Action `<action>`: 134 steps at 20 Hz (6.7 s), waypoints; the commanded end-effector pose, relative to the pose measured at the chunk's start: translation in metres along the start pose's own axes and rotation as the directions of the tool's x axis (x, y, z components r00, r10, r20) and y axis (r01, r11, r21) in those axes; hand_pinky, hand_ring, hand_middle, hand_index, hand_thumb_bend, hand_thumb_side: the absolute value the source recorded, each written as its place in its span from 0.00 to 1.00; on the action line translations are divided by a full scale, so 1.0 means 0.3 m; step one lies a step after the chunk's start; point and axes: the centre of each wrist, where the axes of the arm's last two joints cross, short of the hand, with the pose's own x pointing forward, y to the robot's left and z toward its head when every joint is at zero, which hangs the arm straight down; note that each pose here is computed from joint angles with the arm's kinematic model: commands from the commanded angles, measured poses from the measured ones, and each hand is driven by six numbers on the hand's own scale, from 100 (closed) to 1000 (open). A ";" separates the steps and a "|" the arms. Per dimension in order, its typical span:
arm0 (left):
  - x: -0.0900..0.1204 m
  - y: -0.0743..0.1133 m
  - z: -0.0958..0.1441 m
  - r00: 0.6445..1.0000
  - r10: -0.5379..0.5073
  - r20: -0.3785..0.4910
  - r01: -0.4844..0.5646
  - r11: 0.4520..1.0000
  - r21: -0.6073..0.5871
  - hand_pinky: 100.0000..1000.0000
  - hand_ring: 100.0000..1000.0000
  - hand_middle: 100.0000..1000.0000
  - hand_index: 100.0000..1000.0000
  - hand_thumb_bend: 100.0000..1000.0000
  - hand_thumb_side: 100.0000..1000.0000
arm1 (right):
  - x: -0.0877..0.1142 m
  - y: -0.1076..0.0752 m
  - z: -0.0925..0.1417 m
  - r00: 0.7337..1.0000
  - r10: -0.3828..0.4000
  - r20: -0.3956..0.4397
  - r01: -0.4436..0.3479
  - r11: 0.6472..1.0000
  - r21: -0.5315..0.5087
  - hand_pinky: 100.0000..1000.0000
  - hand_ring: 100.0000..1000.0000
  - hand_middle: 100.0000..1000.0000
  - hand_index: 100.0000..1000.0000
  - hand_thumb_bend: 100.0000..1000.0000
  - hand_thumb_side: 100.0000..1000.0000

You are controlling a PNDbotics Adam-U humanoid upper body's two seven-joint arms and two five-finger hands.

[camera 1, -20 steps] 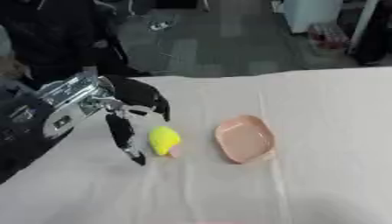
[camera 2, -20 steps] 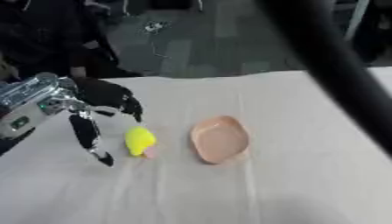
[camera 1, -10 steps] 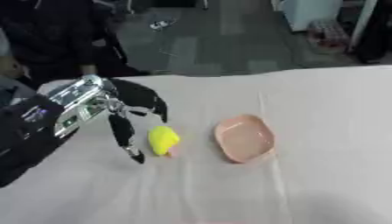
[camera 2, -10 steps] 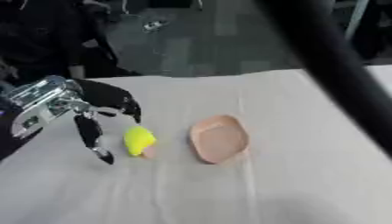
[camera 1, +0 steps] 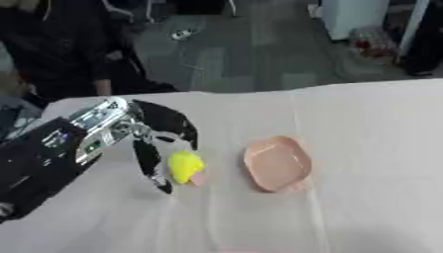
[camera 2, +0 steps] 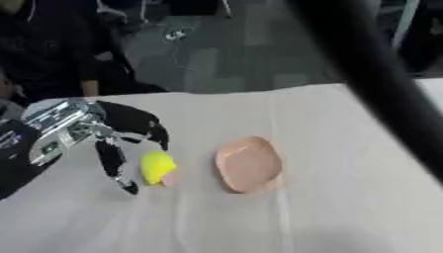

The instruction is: Pick up objects on the table and place them in the box.

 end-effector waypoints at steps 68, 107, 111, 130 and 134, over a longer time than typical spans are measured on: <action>-0.074 -0.060 -0.036 0.970 -0.234 -0.066 0.238 0.969 0.071 0.57 0.76 0.89 0.83 0.37 0.43 | 0.005 -0.082 -0.093 0.989 0.020 0.147 -0.037 0.992 0.117 0.14 0.32 0.32 0.45 0.00 1.00; -0.102 0.045 0.061 0.993 -0.104 -0.059 0.115 0.967 0.226 0.00 0.00 0.10 0.30 0.01 0.76 | 0.007 -0.059 -0.054 0.995 0.037 0.098 -0.051 0.989 0.140 0.14 0.32 0.32 0.45 0.00 1.00; -0.094 0.088 0.068 0.993 -0.108 -0.046 0.117 0.959 0.259 0.00 0.00 0.10 0.30 0.01 0.77 | 0.007 -0.059 -0.057 0.995 0.035 0.098 -0.050 0.988 0.147 0.14 0.32 0.32 0.45 0.00 1.00; -0.047 0.238 0.044 0.986 -0.167 0.027 0.138 0.887 0.440 0.00 0.00 0.10 0.29 0.01 0.78 | 0.009 -0.113 -0.121 0.989 0.012 0.145 -0.049 0.966 0.254 0.16 0.35 0.36 0.47 0.00 1.00; -0.035 0.250 0.026 0.982 -0.182 0.052 0.137 0.873 0.468 0.00 0.00 0.10 0.29 0.01 0.78 | 0.013 -0.138 -0.141 0.987 0.008 0.159 -0.053 0.957 0.284 0.17 0.36 0.37 0.47 0.00 1.00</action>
